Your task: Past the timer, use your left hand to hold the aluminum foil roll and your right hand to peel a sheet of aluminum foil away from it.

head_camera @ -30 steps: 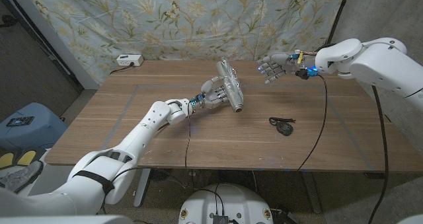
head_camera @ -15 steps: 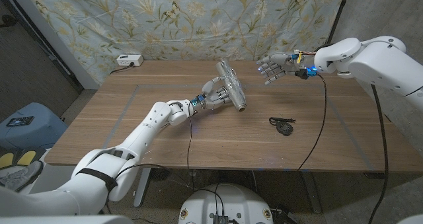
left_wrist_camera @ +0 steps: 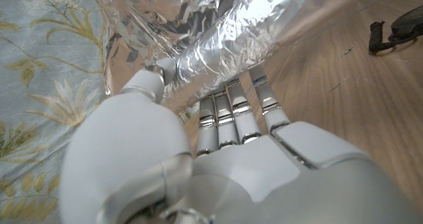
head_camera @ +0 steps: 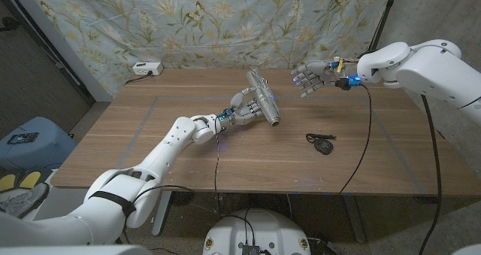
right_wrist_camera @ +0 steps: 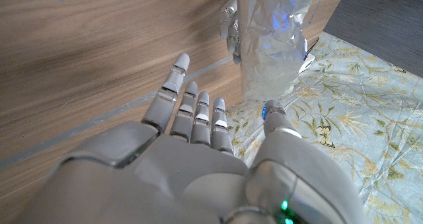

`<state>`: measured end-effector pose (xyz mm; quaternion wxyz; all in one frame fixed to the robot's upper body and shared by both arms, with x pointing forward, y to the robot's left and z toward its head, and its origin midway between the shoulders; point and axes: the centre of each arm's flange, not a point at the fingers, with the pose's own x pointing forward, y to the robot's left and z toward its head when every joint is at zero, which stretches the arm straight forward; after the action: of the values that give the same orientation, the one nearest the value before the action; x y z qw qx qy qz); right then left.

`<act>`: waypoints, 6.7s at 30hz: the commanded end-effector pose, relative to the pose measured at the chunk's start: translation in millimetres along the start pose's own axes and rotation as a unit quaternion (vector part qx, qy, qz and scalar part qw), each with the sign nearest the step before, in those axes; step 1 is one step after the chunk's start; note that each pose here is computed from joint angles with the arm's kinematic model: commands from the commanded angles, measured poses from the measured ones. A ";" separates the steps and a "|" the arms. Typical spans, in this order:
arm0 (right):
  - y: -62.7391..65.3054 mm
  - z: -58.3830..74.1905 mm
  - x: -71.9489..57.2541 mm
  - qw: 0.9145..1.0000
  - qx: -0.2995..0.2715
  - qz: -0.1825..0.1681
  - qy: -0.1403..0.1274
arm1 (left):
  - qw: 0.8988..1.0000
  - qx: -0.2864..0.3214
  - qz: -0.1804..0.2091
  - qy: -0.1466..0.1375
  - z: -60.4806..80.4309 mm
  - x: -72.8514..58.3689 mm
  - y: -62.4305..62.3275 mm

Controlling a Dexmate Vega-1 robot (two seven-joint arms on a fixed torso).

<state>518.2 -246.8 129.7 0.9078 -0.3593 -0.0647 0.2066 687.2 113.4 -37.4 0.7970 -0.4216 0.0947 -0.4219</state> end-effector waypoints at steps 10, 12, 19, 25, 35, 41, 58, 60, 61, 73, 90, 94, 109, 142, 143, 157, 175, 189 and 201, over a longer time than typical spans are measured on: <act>3.3 5.7 -4.4 1.000 -0.013 0.019 0.007 | 1.000 0.001 -0.001 0.005 -7.1 -3.1 -1.2; 4.1 7.2 -5.8 1.000 -0.015 0.021 0.006 | 1.000 0.001 0.001 0.005 -8.1 -3.7 -1.3; 7.6 16.5 -11.2 0.999 -0.030 0.024 -0.003 | 1.000 0.003 0.013 0.008 -12.7 -7.2 -2.3; 11.1 19.4 -13.9 0.999 -0.032 0.025 -0.010 | 1.000 -0.002 0.016 0.005 -15.7 -10.0 -3.8; 14.3 20.4 -11.7 0.999 -0.030 0.032 -0.006 | 0.999 -0.043 0.007 -0.004 -23.0 -12.1 -0.2; 14.6 22.4 -7.8 0.999 -0.032 0.038 -0.003 | 0.997 -0.080 -0.007 -0.008 -27.3 -10.5 3.4; 12.0 31.3 -0.7 0.998 -0.037 0.044 0.000 | 0.997 -0.082 -0.016 -0.004 -19.2 -3.4 4.3; 11.9 32.7 -0.8 0.998 -0.039 0.043 -0.001 | 0.997 -0.077 -0.015 -0.003 -17.9 -2.9 4.2; 12.0 33.6 -1.0 0.998 -0.039 0.043 -0.002 | 0.997 -0.077 -0.015 -0.003 -17.5 -2.8 4.3; 17.2 48.6 -7.4 0.998 -0.059 0.035 -0.011 | 0.998 -0.059 -0.005 -0.002 -13.1 -2.8 3.0; 31.6 69.4 -5.5 0.996 -0.085 0.031 -0.007 | 0.999 -0.047 -0.003 0.005 -11.1 -4.8 -2.5; 33.3 71.4 -4.1 0.996 -0.084 0.035 -0.006 | 0.999 -0.051 -0.010 0.004 -11.3 -5.1 -3.6; 36.0 75.3 1.2 0.996 -0.080 0.048 -0.010 | 0.999 -0.033 0.015 0.004 -5.9 -7.7 -12.1; 60.6 99.9 -7.3 0.985 -0.170 0.022 -0.001 | 0.991 0.027 0.129 -0.003 3.9 -23.6 -33.1; 61.6 101.2 -7.5 0.984 -0.174 0.022 -0.001 | 0.991 0.027 0.130 -0.002 3.7 -23.5 -33.0; 76.9 118.7 -3.4 0.973 -0.229 0.008 0.017 | 0.988 0.029 0.150 -0.015 4.2 -23.7 -38.4; 82.1 124.3 5.7 0.968 -0.249 -0.004 0.027 | 0.977 0.042 0.203 -0.039 4.4 -25.1 -44.9; 81.7 122.9 15.3 0.968 -0.248 -0.015 0.032 | 0.968 0.067 0.239 -0.047 5.9 -26.3 -50.6; 80.9 120.8 31.3 0.969 -0.242 -0.023 0.035 | 0.953 0.094 0.283 -0.064 8.2 -30.2 -55.0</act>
<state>475.9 -108.5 163.2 0.7956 -0.5776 -0.0885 0.1599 642.9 122.9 -0.8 0.9089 -0.3468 0.1250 -0.1950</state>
